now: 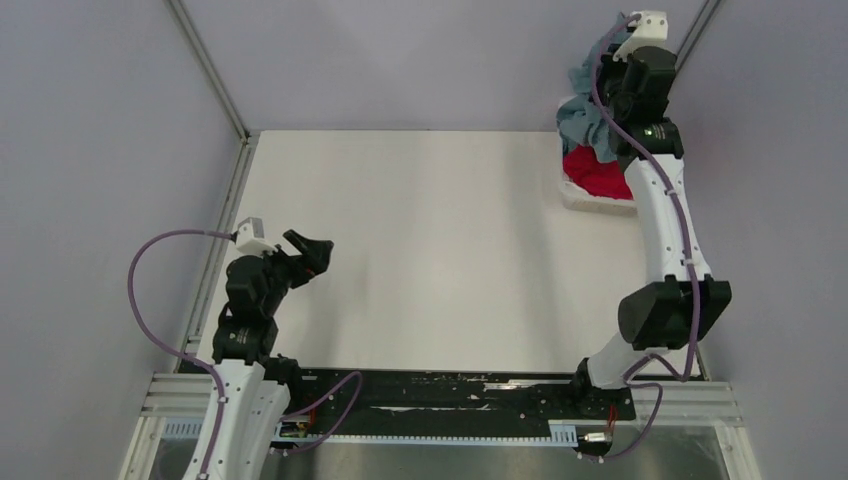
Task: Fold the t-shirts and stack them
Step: Grab crumpled tshirt from bin with the right arm, then move the tshirt to the center of the board
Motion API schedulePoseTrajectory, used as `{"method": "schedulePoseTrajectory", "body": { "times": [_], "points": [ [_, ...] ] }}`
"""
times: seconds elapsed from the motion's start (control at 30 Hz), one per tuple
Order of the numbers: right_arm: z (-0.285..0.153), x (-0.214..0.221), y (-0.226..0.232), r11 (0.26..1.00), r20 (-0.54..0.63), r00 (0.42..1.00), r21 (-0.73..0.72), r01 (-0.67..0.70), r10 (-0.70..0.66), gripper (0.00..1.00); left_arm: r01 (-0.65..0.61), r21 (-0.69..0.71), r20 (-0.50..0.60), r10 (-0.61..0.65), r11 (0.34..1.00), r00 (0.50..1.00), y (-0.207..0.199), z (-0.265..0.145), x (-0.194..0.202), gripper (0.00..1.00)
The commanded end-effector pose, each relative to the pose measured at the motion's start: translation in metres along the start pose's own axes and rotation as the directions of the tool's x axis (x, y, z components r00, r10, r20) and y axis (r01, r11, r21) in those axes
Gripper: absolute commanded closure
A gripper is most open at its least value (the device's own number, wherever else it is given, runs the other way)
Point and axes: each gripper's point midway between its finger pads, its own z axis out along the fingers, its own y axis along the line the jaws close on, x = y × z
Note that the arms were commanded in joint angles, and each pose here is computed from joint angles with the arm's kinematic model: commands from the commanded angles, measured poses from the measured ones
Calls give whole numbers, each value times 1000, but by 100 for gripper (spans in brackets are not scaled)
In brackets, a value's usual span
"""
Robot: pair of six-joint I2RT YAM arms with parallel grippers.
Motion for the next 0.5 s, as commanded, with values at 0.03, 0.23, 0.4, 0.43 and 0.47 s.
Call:
{"method": "schedulePoseTrajectory", "body": {
  "times": [0.03, 0.23, 0.4, 0.43, 0.47],
  "points": [
    [-110, -139, 108, 891, 335, 932, -453, 34, 135, 100, 1, 75, 29, -4, 997, 1000, -16, -9, -6, 0],
    [-219, -160, 230, 586, 358, 908, -791, 173, 216, 100, 6, 49, 47, -9, 999, 999, -13, -20, -8, 0],
    [-284, -171, 282, 451, 388, 882, -859, 241, 269, 100, 26, -10, 59, -25, 1000, 998, -5, -33, -9, 0],
    [-293, -173, 289, 437, 390, 878, -865, 246, 278, 100, 30, -29, 61, -28, 999, 998, -1, -36, -9, 0],
    [-299, -173, 295, 438, 390, 875, -866, 243, 286, 100, 34, -30, 73, -31, 999, 997, -2, -40, -11, 0]
  ]
}}
